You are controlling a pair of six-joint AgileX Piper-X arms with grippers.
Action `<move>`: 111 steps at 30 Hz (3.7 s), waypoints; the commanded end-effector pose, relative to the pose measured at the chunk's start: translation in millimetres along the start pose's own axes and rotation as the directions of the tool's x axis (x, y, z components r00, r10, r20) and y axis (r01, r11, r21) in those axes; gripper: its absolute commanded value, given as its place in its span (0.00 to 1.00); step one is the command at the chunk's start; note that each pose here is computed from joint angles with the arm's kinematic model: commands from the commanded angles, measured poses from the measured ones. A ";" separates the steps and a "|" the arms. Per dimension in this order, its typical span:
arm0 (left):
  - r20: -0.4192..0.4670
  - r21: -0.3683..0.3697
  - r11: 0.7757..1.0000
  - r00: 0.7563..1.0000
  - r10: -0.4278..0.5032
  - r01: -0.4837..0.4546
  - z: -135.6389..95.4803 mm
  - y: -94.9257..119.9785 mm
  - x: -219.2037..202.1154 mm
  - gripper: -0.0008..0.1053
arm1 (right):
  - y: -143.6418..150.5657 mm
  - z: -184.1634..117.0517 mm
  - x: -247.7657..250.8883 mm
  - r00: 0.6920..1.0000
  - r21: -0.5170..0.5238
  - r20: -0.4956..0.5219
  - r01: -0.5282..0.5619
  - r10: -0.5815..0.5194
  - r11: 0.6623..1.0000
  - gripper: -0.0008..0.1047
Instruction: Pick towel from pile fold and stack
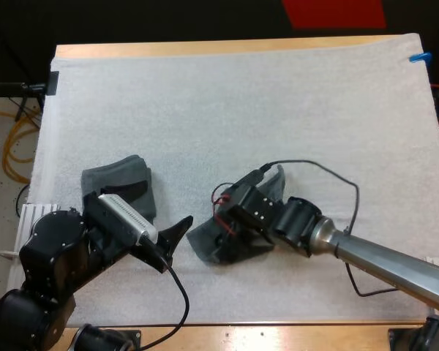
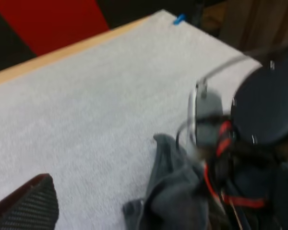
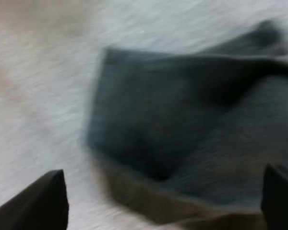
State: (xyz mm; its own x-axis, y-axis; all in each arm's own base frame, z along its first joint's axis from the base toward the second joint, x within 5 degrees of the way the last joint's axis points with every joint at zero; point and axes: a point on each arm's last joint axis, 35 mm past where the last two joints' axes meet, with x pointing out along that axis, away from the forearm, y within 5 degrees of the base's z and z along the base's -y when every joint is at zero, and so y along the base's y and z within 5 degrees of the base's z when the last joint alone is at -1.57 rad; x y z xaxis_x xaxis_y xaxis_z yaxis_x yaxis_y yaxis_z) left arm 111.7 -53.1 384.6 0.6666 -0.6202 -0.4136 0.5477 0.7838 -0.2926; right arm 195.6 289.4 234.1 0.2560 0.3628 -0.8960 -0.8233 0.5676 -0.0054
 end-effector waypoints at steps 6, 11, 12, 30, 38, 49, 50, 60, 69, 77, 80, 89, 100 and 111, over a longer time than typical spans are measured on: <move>-0.094 -0.030 1.000 0.996 0.004 -0.007 -10.4 -0.5 -3.1 0.84 | -56.7 -3.9 -6.9 0.995 0.148 -0.022 0.103 -0.100 0.984 0.76; -0.141 -0.046 0.999 0.990 0.009 -0.016 -15.8 0.1 -3.8 0.84 | -104.9 -14.8 -5.3 0.999 0.340 -0.021 0.035 -0.029 0.940 0.75; -0.147 -0.049 0.999 0.989 0.010 -0.017 -16.5 0.2 -3.9 0.84 | -109.4 -16.3 -4.8 1.000 0.357 -0.019 0.021 -0.015 0.934 0.74; -0.166 -0.042 0.999 0.986 0.012 -0.019 -19.6 1.0 -3.1 0.84 | -139.2 -40.2 54.5 0.947 0.499 -0.037 -0.260 0.320 0.827 0.44; -0.166 -0.042 0.999 0.986 0.012 -0.019 -19.6 1.0 -3.1 0.84 | -144.4 -38.8 56.5 0.977 0.482 -0.062 -0.148 0.202 0.864 0.01; -0.166 -0.034 0.999 0.986 0.012 -0.018 -19.6 1.0 -3.1 0.84 | -156.6 -24.0 -24.6 0.918 0.263 -0.058 0.393 -0.392 0.881 0.01; -0.166 -0.033 0.999 0.986 0.012 -0.018 -19.6 1.0 -3.1 0.84 | -156.8 -22.8 -37.0 0.890 0.246 -0.049 0.451 -0.454 0.858 0.01; -0.166 -0.033 0.999 0.986 0.012 -0.018 -19.6 1.0 -3.1 0.84 | -136.8 -11.9 -130.4 0.775 0.185 0.224 0.562 -0.591 0.806 0.01; -0.166 -0.033 0.999 0.986 0.012 -0.018 -19.6 1.0 -3.1 0.84 | -55.0 2.1 -26.0 0.977 -0.087 0.204 0.079 -0.059 0.993 0.01; -0.166 -0.033 0.999 0.986 0.012 -0.018 -19.6 1.0 -3.1 0.84 | 19.7 8.9 26.0 0.986 -0.247 0.090 -0.118 0.144 0.962 0.25; -0.165 -0.032 0.999 0.986 0.012 -0.017 -19.4 0.9 -3.0 0.84 | 29.4 15.1 18.3 0.986 -0.282 0.107 -0.093 0.127 0.955 0.53; -0.166 0.008 1.000 0.986 0.015 -0.014 -19.3 1.2 -2.5 0.84 | 2.5 41.9 -20.2 0.981 -0.256 0.189 0.014 0.036 0.967 0.66; -0.244 0.002 1.000 0.970 0.020 -0.021 -18.3 9.4 19.0 0.84 | -132.1 16.6 -28.9 0.978 0.221 0.126 0.133 -0.163 0.966 0.66; -0.367 -0.032 0.999 0.930 0.024 -0.038 -16.3 33.1 80.9 0.84 | -217.0 -37.6 -45.0 0.994 0.526 0.098 -0.008 -0.051 0.850 0.66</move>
State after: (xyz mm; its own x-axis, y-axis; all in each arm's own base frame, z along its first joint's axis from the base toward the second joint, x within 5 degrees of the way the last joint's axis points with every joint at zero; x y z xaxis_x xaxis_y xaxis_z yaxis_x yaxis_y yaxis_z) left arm 176.3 -75.9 325.7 0.4421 -0.5407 -0.7157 0.4958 0.8122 -0.3074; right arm 344.9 121.2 257.2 0.3603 0.3822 -0.8510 -0.4252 0.8792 0.2149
